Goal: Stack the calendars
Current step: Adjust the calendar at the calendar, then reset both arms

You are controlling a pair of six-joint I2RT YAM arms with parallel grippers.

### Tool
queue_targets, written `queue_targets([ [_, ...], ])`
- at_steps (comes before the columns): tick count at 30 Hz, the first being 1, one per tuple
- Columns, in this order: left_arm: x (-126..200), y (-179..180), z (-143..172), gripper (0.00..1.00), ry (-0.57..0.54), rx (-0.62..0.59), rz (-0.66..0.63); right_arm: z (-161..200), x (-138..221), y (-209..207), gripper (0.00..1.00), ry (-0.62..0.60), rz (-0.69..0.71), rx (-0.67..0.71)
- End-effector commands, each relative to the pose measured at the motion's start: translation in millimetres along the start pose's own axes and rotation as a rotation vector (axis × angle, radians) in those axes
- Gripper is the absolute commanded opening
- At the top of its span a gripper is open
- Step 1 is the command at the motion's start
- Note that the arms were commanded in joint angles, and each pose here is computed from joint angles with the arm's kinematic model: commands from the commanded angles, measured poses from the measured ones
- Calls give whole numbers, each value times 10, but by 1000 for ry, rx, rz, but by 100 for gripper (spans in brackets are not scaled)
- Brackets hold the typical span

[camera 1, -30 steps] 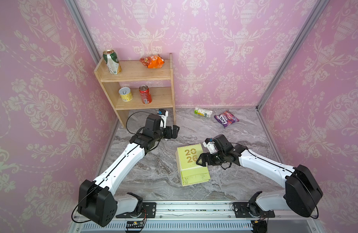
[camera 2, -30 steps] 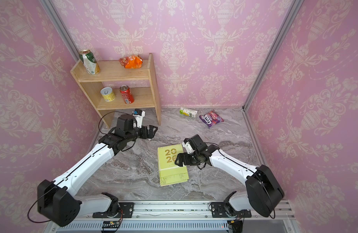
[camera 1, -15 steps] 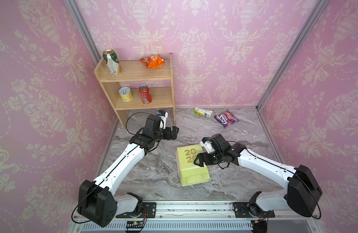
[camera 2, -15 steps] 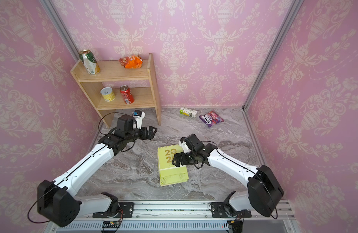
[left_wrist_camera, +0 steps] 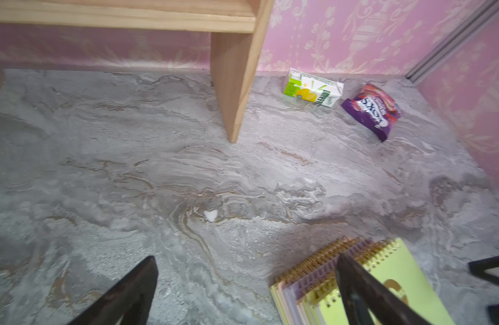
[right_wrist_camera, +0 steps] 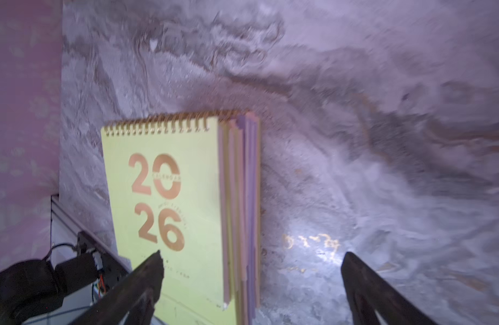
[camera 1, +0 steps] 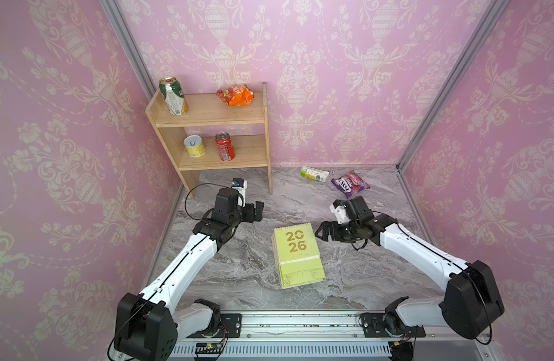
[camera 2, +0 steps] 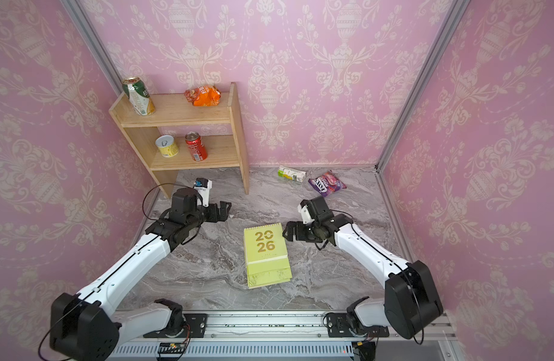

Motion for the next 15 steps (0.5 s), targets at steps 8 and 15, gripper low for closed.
queue_targets([
  [8,-67,991,372,99,-259,27,-305,-76,503,-1135,100,-542,601,38],
  [15,-334,1274,722,99,-309,-102,-388,-8,196,-1508,100,-622,665,87],
])
Point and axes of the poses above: each gripper's point midway between its finger pads, its own x axis back along the fingers, its own y axis along the line the jaws close on, z = x × y, the point moved 9 cm from there along x, back along the fingers, and after that the axes turned 10 degrees about x, right-handed, at the moved point
